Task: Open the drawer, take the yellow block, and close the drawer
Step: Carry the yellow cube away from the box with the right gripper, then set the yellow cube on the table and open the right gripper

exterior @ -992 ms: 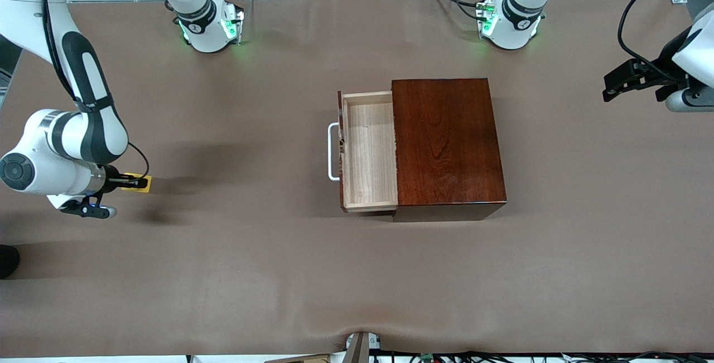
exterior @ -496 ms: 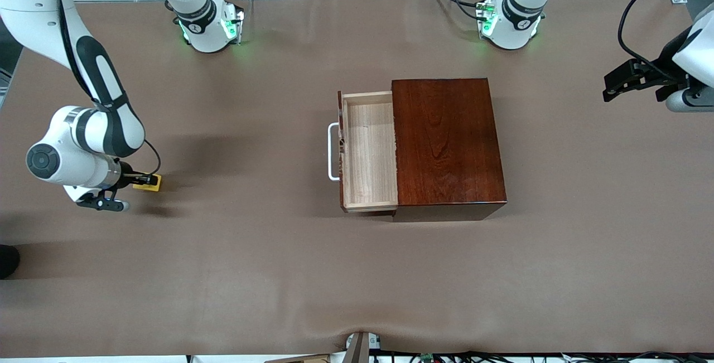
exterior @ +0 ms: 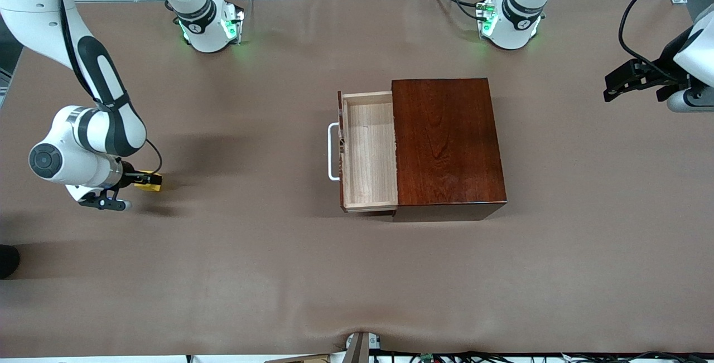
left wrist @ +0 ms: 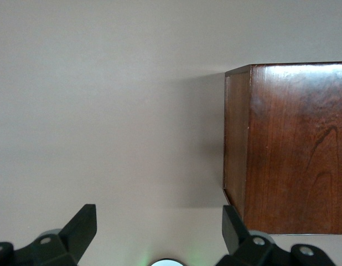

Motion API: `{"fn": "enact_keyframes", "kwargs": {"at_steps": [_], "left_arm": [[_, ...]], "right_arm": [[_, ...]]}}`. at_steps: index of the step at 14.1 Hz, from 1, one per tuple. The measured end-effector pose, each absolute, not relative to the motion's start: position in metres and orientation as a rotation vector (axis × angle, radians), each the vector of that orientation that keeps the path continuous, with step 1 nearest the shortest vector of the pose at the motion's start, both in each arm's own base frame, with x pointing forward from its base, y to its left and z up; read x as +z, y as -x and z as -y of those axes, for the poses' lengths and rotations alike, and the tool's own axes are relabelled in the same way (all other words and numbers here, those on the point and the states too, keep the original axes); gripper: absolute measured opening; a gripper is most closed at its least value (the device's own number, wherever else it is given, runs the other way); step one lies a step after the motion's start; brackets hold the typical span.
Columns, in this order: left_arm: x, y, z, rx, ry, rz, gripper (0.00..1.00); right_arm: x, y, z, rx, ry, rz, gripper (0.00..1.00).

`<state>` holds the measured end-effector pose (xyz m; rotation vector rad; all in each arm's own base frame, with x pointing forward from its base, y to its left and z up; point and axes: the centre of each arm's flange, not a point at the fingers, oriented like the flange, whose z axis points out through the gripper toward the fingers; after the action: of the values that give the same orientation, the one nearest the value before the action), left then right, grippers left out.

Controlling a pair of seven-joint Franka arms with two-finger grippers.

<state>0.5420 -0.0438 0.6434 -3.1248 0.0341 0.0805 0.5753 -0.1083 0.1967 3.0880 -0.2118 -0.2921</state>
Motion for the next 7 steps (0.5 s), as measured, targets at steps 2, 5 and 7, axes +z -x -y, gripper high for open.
{"fn": "enact_keyframes", "kwargs": {"at_steps": [2, 5, 7], "left_arm": [[0.643, -0.542, 0.044, 0.08, 3.125, -0.034, 1.0], [0.643, -0.542, 0.044, 0.081, 3.125, -0.033, 1.0], [0.643, -0.542, 0.044, 0.081, 3.125, -0.033, 1.0]], "right_arm": [[0.2, -0.577, 0.106, -0.301, -3.089, 0.205, 1.0], [0.226, -0.586, 0.096, -0.364, -3.09, 0.181, 1.0], [0.259, -0.595, 0.084, -0.388, -3.09, 0.152, 1.0]]}}
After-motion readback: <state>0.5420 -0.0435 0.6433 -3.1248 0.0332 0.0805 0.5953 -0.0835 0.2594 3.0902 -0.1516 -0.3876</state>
